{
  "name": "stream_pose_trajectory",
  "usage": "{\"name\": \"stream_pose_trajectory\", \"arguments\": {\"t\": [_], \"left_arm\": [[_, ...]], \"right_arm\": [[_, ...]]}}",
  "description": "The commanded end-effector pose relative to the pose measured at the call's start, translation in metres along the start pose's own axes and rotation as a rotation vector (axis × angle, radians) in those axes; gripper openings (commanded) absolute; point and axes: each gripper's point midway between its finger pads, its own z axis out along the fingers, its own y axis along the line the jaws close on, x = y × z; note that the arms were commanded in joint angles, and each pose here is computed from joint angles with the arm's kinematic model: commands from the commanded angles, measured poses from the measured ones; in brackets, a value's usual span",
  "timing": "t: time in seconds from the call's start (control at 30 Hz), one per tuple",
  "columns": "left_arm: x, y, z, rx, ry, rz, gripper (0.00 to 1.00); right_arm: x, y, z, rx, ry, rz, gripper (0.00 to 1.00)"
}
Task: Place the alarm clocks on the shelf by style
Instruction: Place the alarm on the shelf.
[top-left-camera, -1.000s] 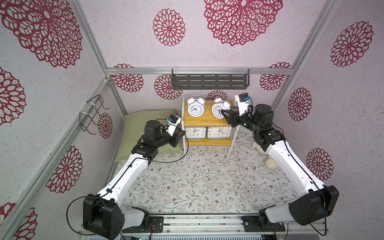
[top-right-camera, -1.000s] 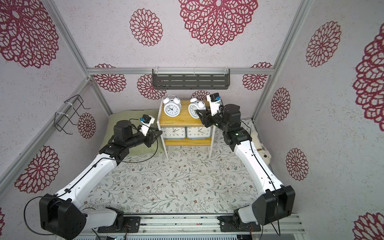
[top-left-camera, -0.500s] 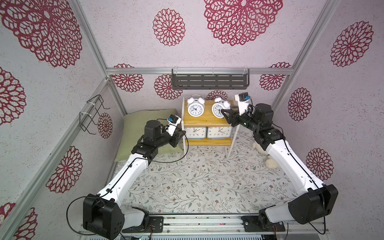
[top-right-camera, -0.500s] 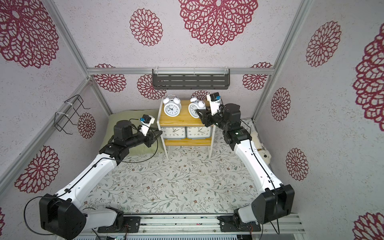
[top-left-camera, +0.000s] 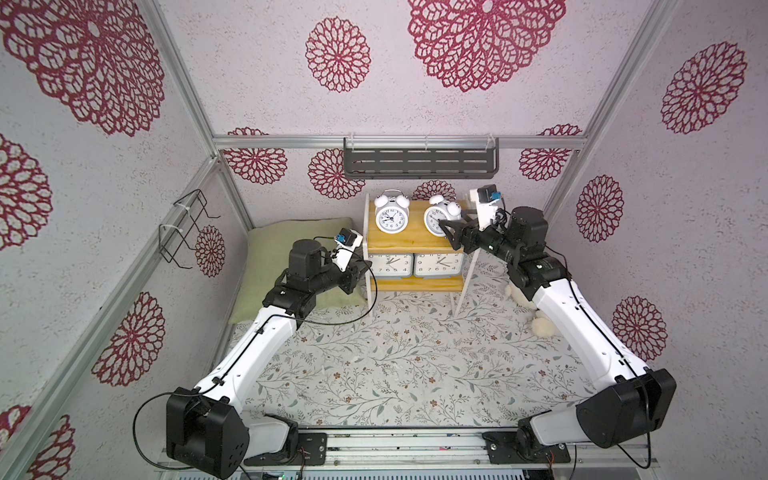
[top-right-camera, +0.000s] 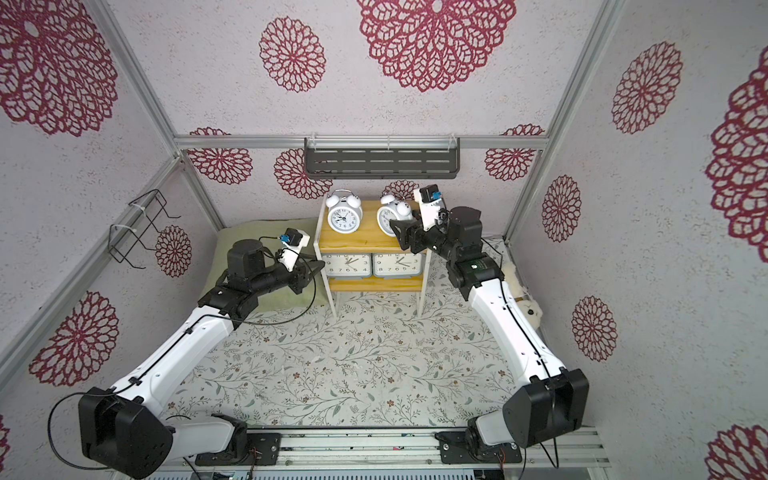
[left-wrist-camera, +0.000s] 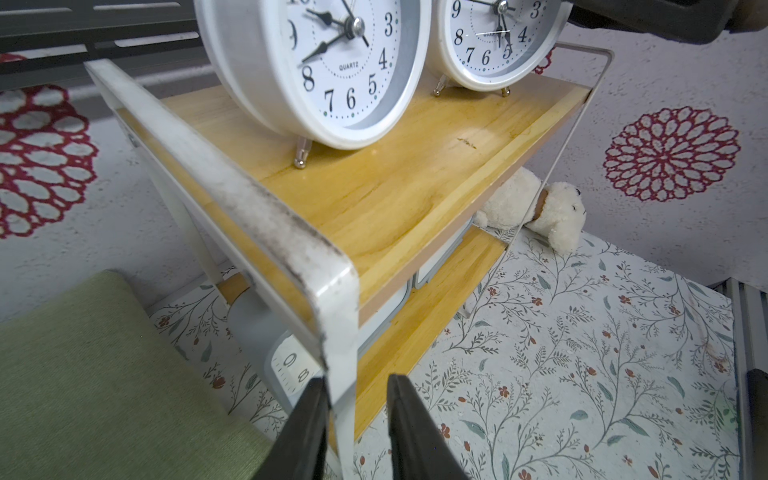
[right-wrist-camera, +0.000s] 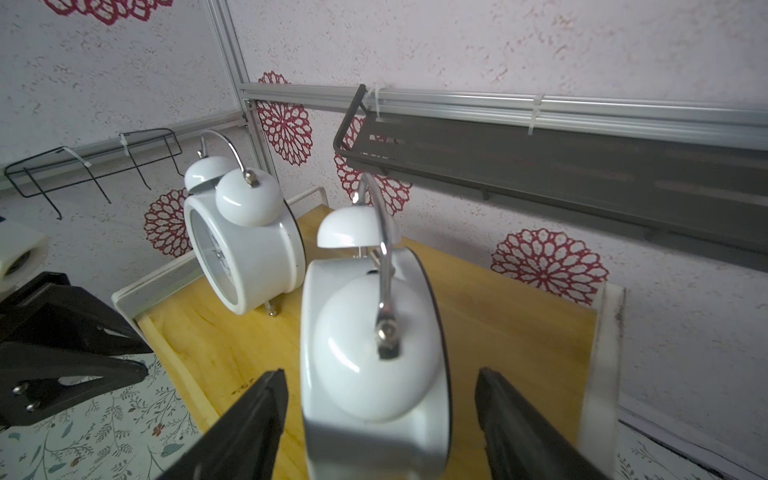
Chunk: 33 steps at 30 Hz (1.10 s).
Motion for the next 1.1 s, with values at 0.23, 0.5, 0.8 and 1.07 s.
{"name": "stream_pose_trajectory", "arguments": {"t": [0.23,0.5,0.8,1.07], "left_arm": [[-0.005,-0.001,-0.001,0.019,-0.006,0.01,0.31],[-0.005,-0.002,0.0,0.024,-0.007,0.006,0.31],[-0.005,-0.002,0.0,0.027,-0.005,0.002,0.31],[-0.006,-0.001,0.0,0.024,-0.005,0.006,0.31]], "right_arm": [[-0.029,-0.006,-0.026,0.086,-0.084,-0.065,0.82],[-0.022,-0.013,-0.038,0.155,-0.064,-0.087,0.84],[-0.018,-0.018,-0.036,0.178,-0.039,-0.1,0.84],[-0.015,-0.02,-0.037,0.194,-0.029,-0.107,0.84]]}}
